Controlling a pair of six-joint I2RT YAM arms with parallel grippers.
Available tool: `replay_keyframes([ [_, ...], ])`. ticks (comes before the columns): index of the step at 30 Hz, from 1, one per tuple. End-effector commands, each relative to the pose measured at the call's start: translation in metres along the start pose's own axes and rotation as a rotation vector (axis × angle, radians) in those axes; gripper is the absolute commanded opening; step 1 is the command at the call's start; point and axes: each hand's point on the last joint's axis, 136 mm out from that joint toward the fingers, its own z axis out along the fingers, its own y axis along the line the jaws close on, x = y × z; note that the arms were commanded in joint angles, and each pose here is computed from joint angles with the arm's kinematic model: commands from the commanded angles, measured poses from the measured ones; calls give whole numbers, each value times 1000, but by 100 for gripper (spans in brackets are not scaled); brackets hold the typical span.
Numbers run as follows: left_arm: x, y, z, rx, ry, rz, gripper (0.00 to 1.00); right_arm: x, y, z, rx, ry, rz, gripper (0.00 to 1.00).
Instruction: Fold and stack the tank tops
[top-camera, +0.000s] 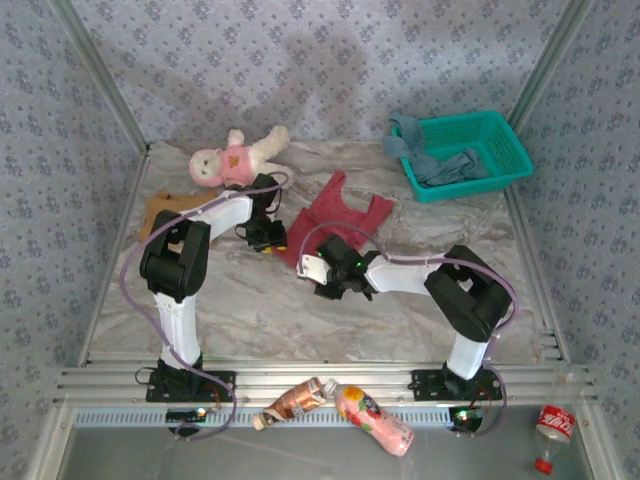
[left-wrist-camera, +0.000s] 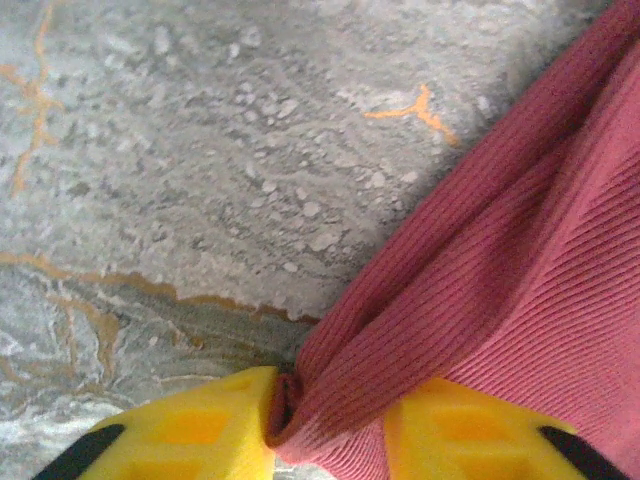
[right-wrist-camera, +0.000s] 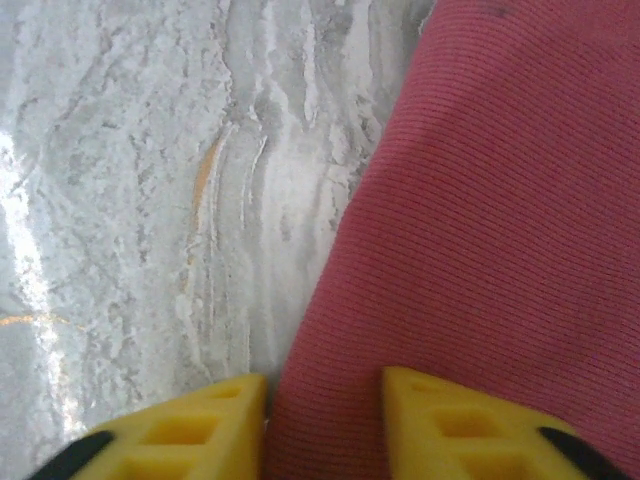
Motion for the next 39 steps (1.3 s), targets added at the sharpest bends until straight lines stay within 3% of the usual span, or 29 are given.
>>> replay_keyframes([
  [1, -2, -7, -10, 18, -48, 29, 25, 11, -21, 10, 89, 61, 10, 25],
  [3, -10, -11, -15, 17, -83, 48, 17, 8, -19, 9, 78, 56, 15, 17],
  [8, 3, -3, -22, -25, -16, 58, 7, -10, -8, -1, 50, 18, 28, 6],
  [16, 52, 23, -69, -103, 88, 91, 6, -40, 41, -34, -134, -88, 182, 3],
  [25, 86, 30, -126, -85, 93, 62, 6, -89, 68, -87, -382, -232, 409, 3],
  [33, 44, 1, -139, -27, 34, 98, 6, -94, 18, -109, -454, -331, 624, 3],
  [39, 1, -28, -122, 26, 30, 132, 7, -78, -22, -106, -516, -343, 735, 3],
])
